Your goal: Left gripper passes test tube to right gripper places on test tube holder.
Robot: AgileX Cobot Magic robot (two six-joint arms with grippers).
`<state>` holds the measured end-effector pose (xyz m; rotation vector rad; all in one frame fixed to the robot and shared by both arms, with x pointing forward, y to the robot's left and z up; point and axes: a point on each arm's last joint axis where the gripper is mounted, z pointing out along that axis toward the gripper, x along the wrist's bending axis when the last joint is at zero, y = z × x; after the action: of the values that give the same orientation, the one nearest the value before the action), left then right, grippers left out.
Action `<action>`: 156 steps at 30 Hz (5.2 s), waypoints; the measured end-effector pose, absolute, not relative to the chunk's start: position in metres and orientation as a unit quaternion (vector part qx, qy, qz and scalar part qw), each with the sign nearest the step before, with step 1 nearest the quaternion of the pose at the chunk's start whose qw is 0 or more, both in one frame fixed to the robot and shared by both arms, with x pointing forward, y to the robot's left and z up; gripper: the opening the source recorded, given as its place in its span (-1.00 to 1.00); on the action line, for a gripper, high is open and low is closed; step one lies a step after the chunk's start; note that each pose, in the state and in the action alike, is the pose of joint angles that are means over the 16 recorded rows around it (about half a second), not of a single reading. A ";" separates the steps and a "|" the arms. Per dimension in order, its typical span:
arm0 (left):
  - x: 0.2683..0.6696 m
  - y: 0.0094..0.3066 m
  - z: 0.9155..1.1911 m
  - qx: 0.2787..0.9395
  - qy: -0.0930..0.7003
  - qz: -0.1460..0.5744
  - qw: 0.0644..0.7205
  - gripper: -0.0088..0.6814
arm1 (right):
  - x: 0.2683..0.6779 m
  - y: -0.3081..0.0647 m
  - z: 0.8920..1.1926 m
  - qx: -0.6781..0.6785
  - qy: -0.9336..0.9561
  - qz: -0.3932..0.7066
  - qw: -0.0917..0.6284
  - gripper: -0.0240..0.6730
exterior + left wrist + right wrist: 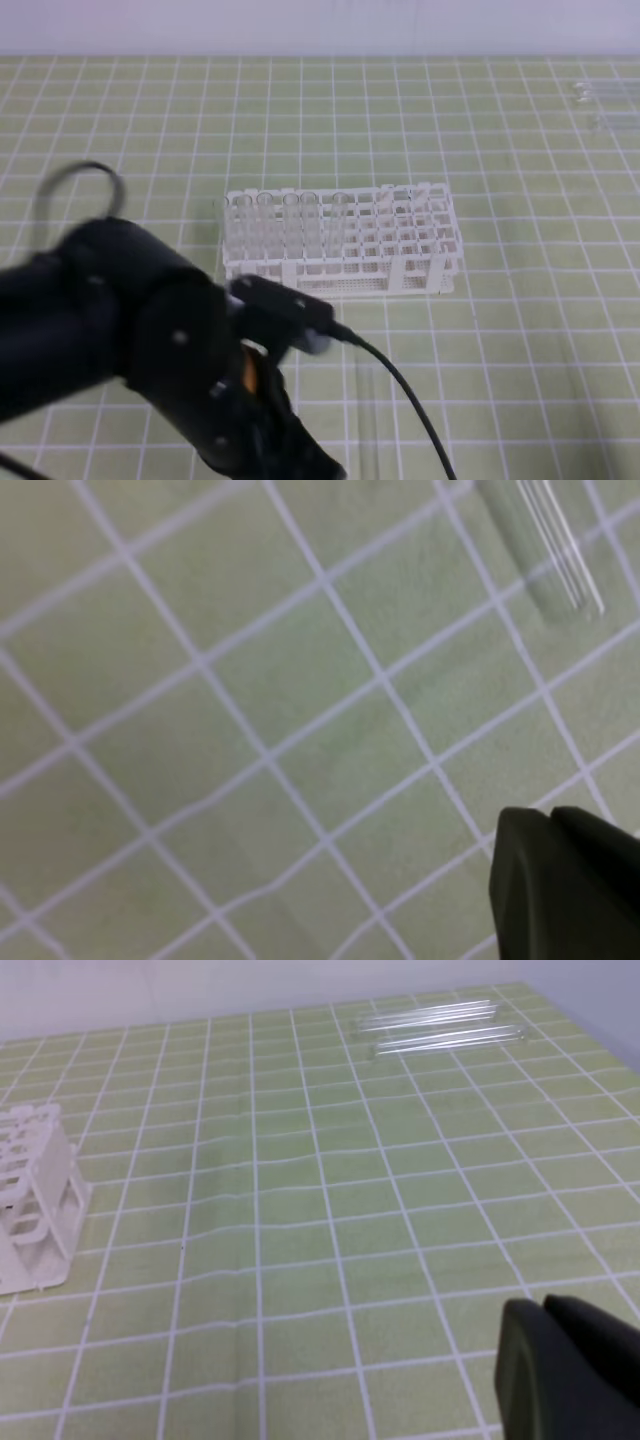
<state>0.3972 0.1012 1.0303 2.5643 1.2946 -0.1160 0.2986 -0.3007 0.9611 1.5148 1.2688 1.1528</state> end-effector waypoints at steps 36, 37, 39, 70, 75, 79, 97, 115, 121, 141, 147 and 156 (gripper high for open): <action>0.422 -0.002 0.977 0.821 0.564 -0.073 0.051 0.31 | 0.299 -0.301 0.961 0.603 0.505 0.459 0.414 -0.98; 0.423 -0.003 0.974 0.819 0.567 -0.073 0.049 0.31 | 0.299 -0.301 0.961 0.603 0.505 0.459 0.414 -0.98; 0.424 -0.004 0.970 0.815 0.573 -0.074 0.045 0.31 | 0.299 -0.301 0.961 0.603 0.505 0.459 0.414 -0.98; 0.423 -0.014 0.939 0.804 0.588 -0.087 0.013 -0.24 | 0.299 -0.301 0.961 0.603 0.505 0.459 0.414 -0.98; 0.423 -0.014 0.938 0.804 0.588 -0.087 0.010 -0.46 | 0.299 -0.301 0.961 0.603 0.505 0.459 0.414 -0.98; 0.423 -0.012 0.944 0.806 0.585 -0.084 0.016 -0.64 | 0.299 -0.301 0.961 0.603 0.505 0.459 0.414 -0.98; 0.402 0.018 1.035 0.870 0.449 0.075 0.188 -0.79 | 0.299 -0.301 0.961 0.603 0.505 0.459 0.414 -0.98; 0.338 0.117 1.017 0.864 0.267 0.123 0.409 -0.86 | 0.299 -0.301 0.961 0.603 0.505 0.459 0.414 -0.98; 0.328 0.129 1.006 0.860 0.230 0.121 0.440 -0.84 | 0.299 -0.301 0.961 0.603 0.505 0.459 0.414 -0.98; 0.324 0.124 1.005 0.854 0.187 0.116 0.470 -0.81 | 0.299 -0.301 0.961 0.601 0.506 0.458 0.416 -0.98; 0.324 0.123 1.006 0.853 0.185 0.115 0.474 -0.84 | 0.300 -0.299 0.966 0.608 0.473 0.495 0.402 -0.98; 0.324 0.123 1.006 0.851 0.182 0.114 0.479 -0.83 | 0.301 -0.301 0.984 0.664 0.237 0.660 0.260 -0.98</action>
<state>0.3238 0.1226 1.0063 2.0779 0.4443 0.2780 0.3012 -0.3007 0.9841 1.7982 0.6425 1.7877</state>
